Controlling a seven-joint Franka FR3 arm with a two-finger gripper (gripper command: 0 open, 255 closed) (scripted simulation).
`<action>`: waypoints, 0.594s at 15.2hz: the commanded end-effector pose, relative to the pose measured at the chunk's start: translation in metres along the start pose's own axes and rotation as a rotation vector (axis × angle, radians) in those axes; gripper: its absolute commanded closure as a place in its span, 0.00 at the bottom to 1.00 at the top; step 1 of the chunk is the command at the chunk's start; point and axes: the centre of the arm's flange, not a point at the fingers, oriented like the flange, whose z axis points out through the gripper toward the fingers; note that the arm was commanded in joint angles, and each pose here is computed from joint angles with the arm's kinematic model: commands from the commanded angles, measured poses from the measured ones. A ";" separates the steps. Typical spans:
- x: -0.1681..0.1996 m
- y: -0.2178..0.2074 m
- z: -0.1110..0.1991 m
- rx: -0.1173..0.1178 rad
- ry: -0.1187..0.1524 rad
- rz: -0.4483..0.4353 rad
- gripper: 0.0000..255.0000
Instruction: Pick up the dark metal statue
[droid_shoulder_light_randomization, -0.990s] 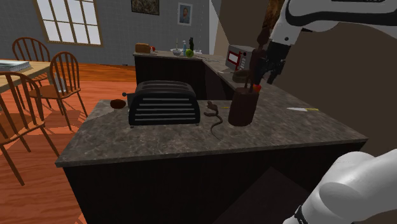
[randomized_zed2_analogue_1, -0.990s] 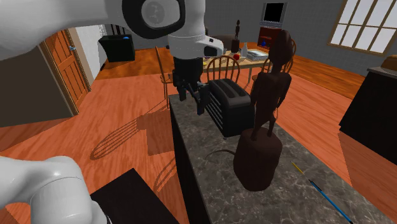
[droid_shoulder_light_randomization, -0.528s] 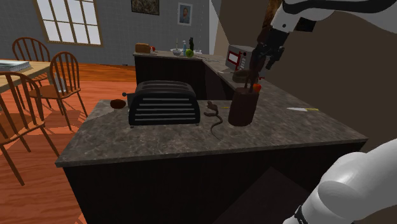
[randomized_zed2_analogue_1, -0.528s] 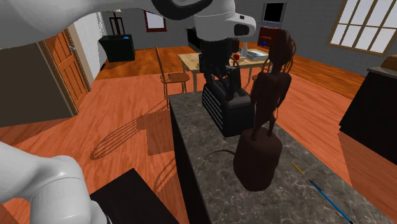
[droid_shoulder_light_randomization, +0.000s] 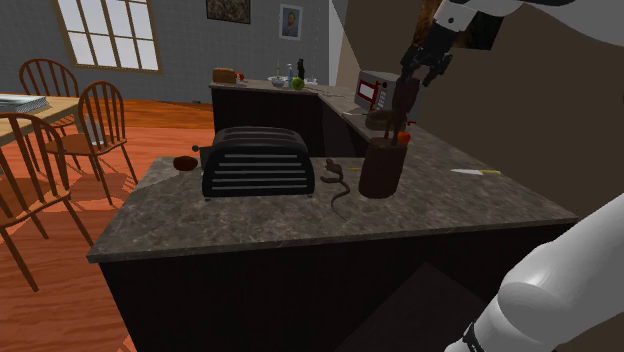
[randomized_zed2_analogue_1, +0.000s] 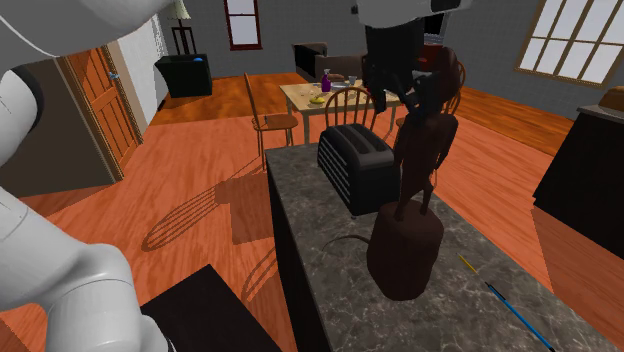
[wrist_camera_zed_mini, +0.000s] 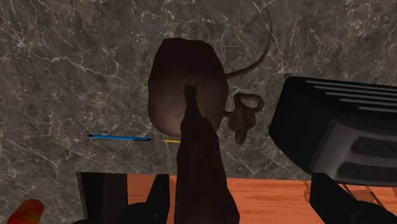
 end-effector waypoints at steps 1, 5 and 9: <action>0.015 0.011 -0.014 -0.004 0.035 0.030 0.00; 0.016 0.018 -0.004 -0.006 0.049 0.043 0.00; 0.009 0.019 0.016 -0.006 0.049 0.043 0.00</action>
